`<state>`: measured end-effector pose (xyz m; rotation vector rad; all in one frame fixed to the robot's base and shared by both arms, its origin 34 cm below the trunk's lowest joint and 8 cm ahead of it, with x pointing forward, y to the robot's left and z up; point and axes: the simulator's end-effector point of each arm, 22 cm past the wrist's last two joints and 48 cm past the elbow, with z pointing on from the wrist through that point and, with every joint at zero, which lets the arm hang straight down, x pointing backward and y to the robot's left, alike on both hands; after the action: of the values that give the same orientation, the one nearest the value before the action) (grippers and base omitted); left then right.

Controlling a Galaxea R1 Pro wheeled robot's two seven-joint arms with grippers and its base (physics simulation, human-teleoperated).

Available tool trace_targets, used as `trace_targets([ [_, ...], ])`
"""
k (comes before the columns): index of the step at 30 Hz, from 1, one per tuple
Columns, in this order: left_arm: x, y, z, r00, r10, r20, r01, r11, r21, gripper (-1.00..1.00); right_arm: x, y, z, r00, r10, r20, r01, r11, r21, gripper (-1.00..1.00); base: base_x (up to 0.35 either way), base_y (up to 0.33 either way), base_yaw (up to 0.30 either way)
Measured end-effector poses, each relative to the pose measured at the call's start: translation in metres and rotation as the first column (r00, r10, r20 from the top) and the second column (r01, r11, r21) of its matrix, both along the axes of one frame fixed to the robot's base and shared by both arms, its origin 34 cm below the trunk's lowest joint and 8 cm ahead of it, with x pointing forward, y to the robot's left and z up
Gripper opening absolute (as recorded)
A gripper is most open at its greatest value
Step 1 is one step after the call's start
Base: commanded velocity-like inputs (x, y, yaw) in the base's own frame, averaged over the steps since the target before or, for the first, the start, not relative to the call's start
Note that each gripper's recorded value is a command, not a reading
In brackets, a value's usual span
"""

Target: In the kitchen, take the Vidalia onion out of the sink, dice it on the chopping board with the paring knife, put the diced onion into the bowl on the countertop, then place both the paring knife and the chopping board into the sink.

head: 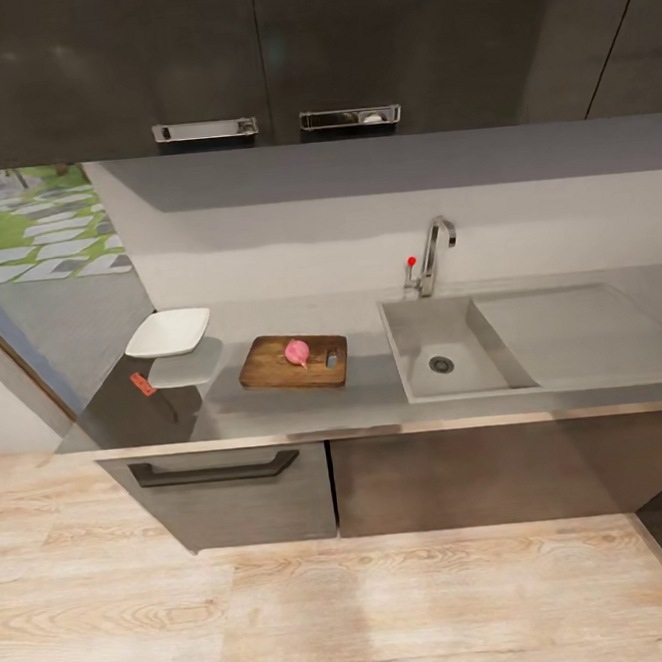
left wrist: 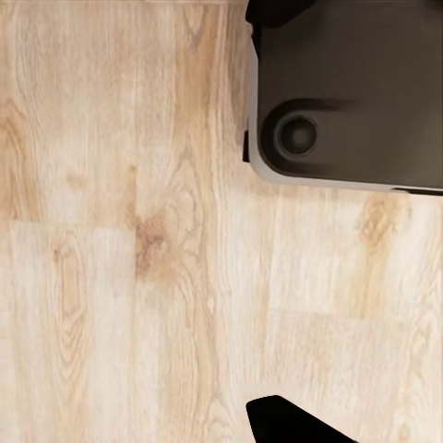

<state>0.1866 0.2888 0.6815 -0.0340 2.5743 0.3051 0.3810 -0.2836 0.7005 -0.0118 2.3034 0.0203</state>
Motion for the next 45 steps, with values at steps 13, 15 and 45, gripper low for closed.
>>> trace_targets([
  [13,0.01,0.003,0.002,1.0,-0.006,0.027,0.006,1.0,0.004,1.0,-0.024,0.015,-0.011,0.999,-0.009,-0.038,0.01,1.0,0.027,1.0,0.0,0.0,0.0],
  [15,0.01,0.003,0.002,1.0,-0.006,0.028,0.006,1.0,0.004,1.0,-0.023,0.016,-0.009,1.0,-0.008,-0.026,0.009,1.0,0.028,1.0,0.0,0.0,0.0],
  [45,0.025,0.004,0.007,0.997,-0.004,0.074,0.004,1.0,0.005,1.0,-0.009,0.017,0.005,0.999,-0.006,0.04,0.005,1.0,0.027,1.0,0.0,0.256,0.048],
])
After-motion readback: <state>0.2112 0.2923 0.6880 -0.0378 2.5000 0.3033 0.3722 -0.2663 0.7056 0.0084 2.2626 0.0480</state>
